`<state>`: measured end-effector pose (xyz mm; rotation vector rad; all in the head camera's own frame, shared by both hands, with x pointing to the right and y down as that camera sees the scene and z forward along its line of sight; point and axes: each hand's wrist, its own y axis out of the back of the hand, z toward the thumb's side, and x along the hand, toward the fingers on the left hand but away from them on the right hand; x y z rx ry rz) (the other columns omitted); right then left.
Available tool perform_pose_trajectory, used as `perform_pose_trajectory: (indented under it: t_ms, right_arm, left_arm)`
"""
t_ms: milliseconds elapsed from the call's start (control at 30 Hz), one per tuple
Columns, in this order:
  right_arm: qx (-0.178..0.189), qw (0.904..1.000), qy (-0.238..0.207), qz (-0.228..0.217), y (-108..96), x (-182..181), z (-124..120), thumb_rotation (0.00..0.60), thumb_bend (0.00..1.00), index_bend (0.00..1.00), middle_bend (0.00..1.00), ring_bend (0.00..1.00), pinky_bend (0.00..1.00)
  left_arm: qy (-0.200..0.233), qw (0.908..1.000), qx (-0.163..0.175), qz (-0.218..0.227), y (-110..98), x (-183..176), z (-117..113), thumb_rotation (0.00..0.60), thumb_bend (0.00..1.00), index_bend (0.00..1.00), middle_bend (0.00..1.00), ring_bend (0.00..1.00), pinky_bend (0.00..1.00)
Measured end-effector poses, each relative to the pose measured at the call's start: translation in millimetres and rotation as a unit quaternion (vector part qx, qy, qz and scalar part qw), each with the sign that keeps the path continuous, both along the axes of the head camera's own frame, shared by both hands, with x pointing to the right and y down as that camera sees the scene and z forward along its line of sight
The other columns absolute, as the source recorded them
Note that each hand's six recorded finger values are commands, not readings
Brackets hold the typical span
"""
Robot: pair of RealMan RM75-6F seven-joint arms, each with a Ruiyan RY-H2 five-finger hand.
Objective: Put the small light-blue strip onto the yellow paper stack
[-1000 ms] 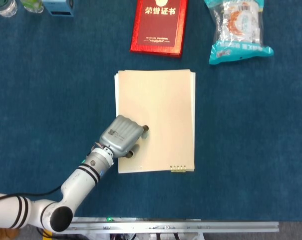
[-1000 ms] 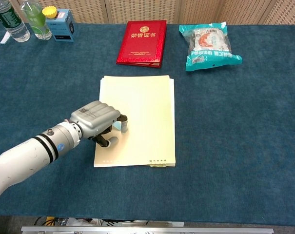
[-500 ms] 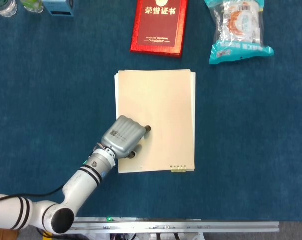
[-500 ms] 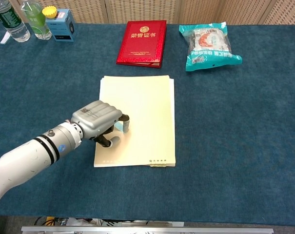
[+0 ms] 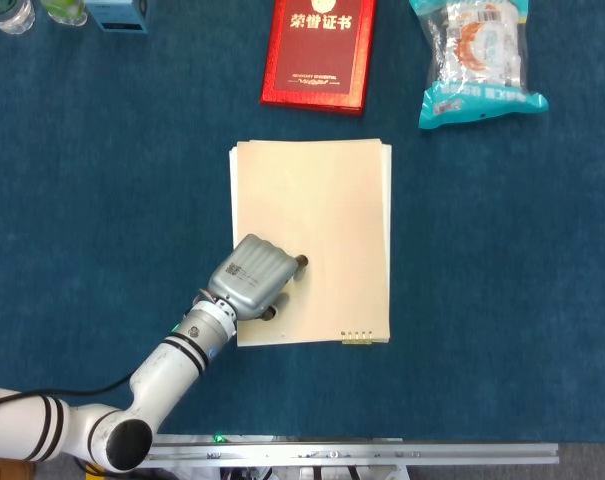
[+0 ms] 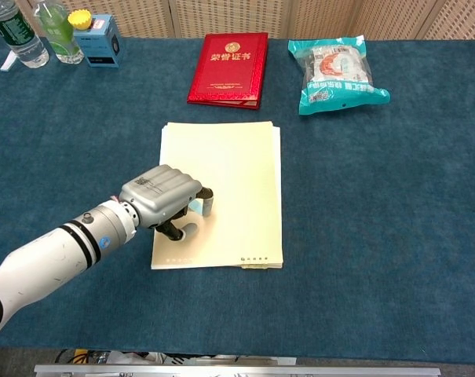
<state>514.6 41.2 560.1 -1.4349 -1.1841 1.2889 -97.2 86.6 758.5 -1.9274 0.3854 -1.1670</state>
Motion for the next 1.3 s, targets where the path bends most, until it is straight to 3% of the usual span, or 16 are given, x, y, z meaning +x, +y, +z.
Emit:
perform_pose_trajectory:
  t_ms: [233, 600, 1300]
  right_arm:
    - [-0.001, 1.0000, -0.002, -0.001, -1, -1, 2, 0.600, 0.09, 0.15, 0.26, 0.12, 0.23]
    - [0.002, 1.0000, 0.000, -0.001, -1, -2, 0, 0.600, 0.09, 0.16, 0.26, 0.12, 0.23]
    - [0.003, 1.0000, -0.001, 0.007, 3, 5, -3, 0.600, 0.09, 0.15, 0.26, 0.12, 0.23]
  left_arm:
    - [0.016, 0.9998, 0.004, -0.012, -5, -6, -13, 0.600, 0.40, 0.39, 1.00, 1.00, 1.00]
    - [0.002, 0.9999, 0.001, -0.010, -5, -6, 2, 0.600, 0.40, 0.39, 1.00, 1.00, 1.00]
    - [0.002, 1.0000, -0.001, -0.006, 1, -1, 2, 0.600, 0.40, 0.39, 1.00, 1.00, 1.00]
